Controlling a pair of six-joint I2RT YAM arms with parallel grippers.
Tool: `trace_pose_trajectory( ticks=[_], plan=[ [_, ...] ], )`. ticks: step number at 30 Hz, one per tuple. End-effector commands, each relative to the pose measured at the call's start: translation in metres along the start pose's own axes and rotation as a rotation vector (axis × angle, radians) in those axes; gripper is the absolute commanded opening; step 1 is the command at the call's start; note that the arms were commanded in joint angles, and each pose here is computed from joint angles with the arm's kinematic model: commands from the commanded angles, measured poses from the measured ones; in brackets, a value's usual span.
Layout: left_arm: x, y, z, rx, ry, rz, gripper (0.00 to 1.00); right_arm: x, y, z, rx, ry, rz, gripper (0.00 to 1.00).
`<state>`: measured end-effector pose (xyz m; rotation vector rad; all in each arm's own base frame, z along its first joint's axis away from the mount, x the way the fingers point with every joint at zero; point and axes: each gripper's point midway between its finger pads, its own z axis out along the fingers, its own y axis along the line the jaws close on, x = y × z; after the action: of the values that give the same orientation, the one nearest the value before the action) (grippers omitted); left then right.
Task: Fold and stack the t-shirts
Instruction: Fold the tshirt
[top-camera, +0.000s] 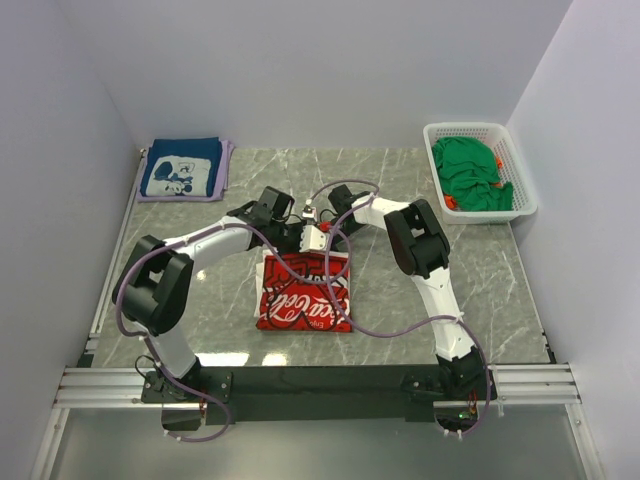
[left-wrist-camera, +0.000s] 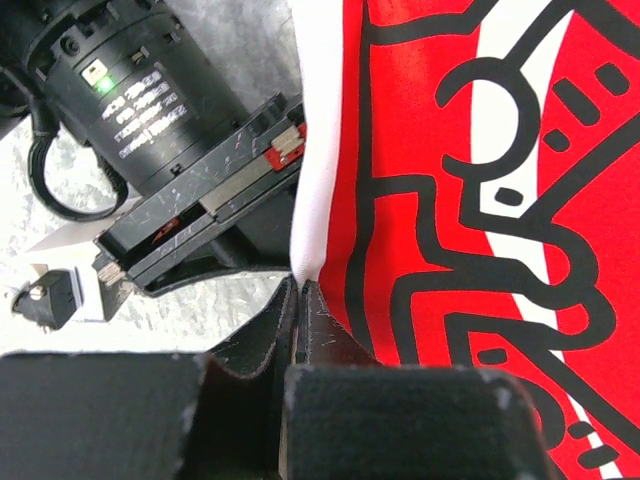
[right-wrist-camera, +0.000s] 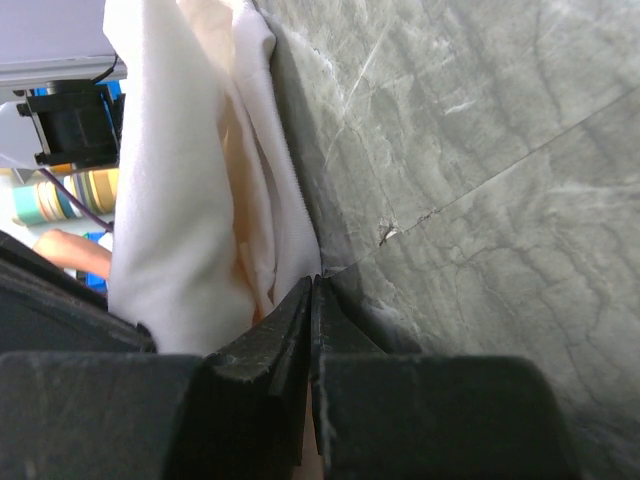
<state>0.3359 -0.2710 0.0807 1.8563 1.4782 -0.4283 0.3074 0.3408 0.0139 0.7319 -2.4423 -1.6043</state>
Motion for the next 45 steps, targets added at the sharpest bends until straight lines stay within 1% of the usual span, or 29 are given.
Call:
trace_pose_trajectory(
  ticks=[1, 8, 14, 18, 22, 25, 26, 29, 33, 35, 36, 38, 39, 40, 41, 43, 44, 45],
  plan=[
    [-0.005, 0.028, -0.014, -0.117, 0.002, 0.037, 0.01, 0.013, -0.038, 0.010, 0.097, 0.034, 0.010, 0.07],
    [-0.014, 0.041, -0.026, -0.208, -0.016, 0.101, 0.01, 0.012, -0.038, 0.011, 0.095, 0.040, 0.011, 0.07],
    [0.006, 0.039, -0.010, -0.194, 0.027, 0.072, 0.01, 0.006, -0.039, 0.007, 0.110, 0.024, 0.003, 0.07],
    [0.020, 0.033, 0.004, -0.177, 0.037, 0.075, 0.01, -0.009, -0.038, -0.009, 0.161, -0.007, -0.029, 0.09],
    [0.028, 0.033, 0.013, -0.172, 0.047, 0.060, 0.01, -0.032, -0.044, -0.042, 0.287, -0.079, -0.055, 0.15],
    [0.034, 0.035, 0.018, -0.170, 0.055, 0.053, 0.01, -0.048, -0.050, -0.072, 0.384, -0.136, -0.052, 0.23],
    [0.035, 0.036, 0.018, -0.169, 0.055, 0.052, 0.01, -0.053, -0.050, -0.080, 0.405, -0.154, -0.055, 0.31],
    [0.041, 0.038, 0.020, -0.161, 0.059, 0.035, 0.01, -0.065, -0.046, -0.111, 0.461, -0.218, -0.066, 0.41],
    [0.053, 0.044, 0.021, -0.157, 0.075, -0.004, 0.01, -0.073, -0.026, -0.147, 0.496, -0.302, -0.104, 0.41],
    [0.060, 0.050, 0.017, -0.166, 0.088, -0.032, 0.01, -0.071, -0.018, -0.160, 0.475, -0.334, -0.108, 0.41],
    [0.055, 0.056, 0.014, -0.170, 0.067, -0.040, 0.02, -0.068, -0.006, -0.166, 0.456, -0.350, -0.125, 0.41],
    [0.054, 0.063, 0.001, -0.183, 0.047, -0.093, 0.12, -0.063, 0.007, -0.170, 0.420, -0.376, -0.137, 0.40],
    [0.046, 0.073, -0.013, -0.213, 0.015, -0.130, 0.16, -0.058, 0.017, -0.175, 0.411, -0.395, -0.153, 0.39],
    [0.043, 0.074, -0.022, -0.215, 0.005, -0.167, 0.21, -0.055, 0.023, -0.176, 0.399, -0.404, -0.159, 0.38],
    [0.030, 0.087, -0.039, -0.247, -0.028, -0.183, 0.25, -0.049, 0.036, -0.176, 0.367, -0.417, -0.181, 0.37],
    [0.027, 0.097, -0.062, -0.294, -0.059, -0.324, 0.36, -0.042, 0.051, -0.175, 0.328, -0.429, -0.191, 0.35],
    [0.022, 0.099, -0.077, -0.307, -0.073, -0.374, 0.37, -0.033, 0.054, -0.169, 0.290, -0.422, -0.185, 0.34],
    [0.015, 0.101, -0.089, -0.313, -0.103, -0.466, 0.38, -0.035, 0.067, -0.171, 0.266, -0.447, -0.205, 0.34]
  ],
)
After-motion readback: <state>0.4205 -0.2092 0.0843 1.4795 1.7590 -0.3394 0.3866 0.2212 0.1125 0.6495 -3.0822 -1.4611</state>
